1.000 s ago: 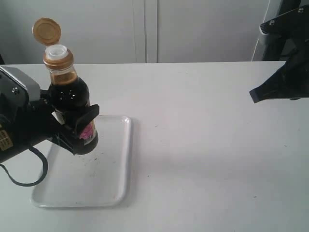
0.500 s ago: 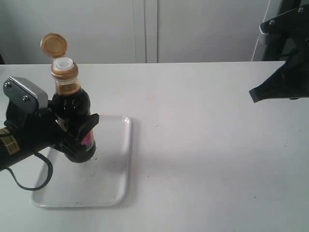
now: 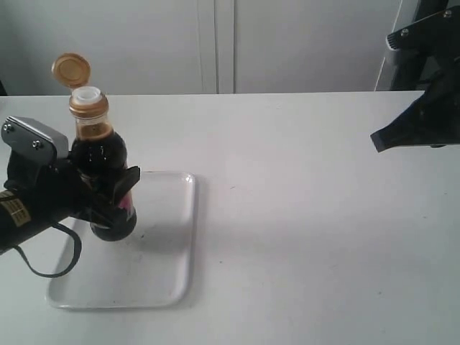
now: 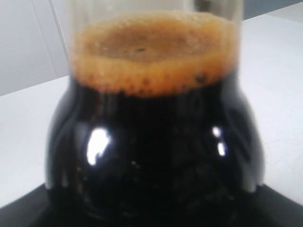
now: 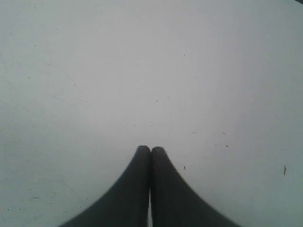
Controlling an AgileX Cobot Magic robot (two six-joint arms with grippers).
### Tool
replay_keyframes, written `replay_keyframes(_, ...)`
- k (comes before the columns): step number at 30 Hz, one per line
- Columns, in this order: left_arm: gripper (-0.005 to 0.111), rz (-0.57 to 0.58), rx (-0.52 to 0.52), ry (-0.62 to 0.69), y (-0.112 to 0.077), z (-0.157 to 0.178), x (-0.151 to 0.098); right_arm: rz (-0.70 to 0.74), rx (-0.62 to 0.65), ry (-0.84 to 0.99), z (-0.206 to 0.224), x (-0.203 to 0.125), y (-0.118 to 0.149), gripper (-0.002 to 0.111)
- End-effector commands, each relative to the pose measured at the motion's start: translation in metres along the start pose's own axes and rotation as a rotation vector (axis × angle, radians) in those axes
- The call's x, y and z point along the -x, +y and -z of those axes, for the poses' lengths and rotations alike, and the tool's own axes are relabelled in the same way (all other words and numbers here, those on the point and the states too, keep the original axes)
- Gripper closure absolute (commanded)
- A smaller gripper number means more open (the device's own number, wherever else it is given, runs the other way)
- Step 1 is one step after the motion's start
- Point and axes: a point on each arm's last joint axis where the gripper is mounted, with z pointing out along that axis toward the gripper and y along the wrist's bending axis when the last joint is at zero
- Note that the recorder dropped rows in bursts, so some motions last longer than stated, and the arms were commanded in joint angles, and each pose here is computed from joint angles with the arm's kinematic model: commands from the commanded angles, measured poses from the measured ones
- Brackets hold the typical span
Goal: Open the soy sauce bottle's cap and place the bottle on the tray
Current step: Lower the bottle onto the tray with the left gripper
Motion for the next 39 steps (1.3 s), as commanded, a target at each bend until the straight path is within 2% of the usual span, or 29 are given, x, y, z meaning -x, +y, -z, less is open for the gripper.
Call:
replay_keyframes(1,0.107,0.019,0.003,-0.122,0.003,-0.008,0.015,-0.012,-0.002,-0.003,0.000,-0.001,-0.002,0.108)
replay_keyframes(16,0.107,0.040,-0.015,-0.031,0.003,-0.025,-0.011,-0.012,-0.002,-0.007,0.000,0.000,-0.002,0.108)
replay_keyframes(20,0.107,0.006,-0.028,-0.026,0.001,-0.023,-0.012,-0.012,-0.002,-0.005,0.000,0.000,-0.002,0.108)
replay_keyframes(39,0.107,0.056,-0.021,0.001,-0.002,-0.010,-0.018,-0.014,-0.001,0.004,0.000,-0.001,-0.002,0.108)
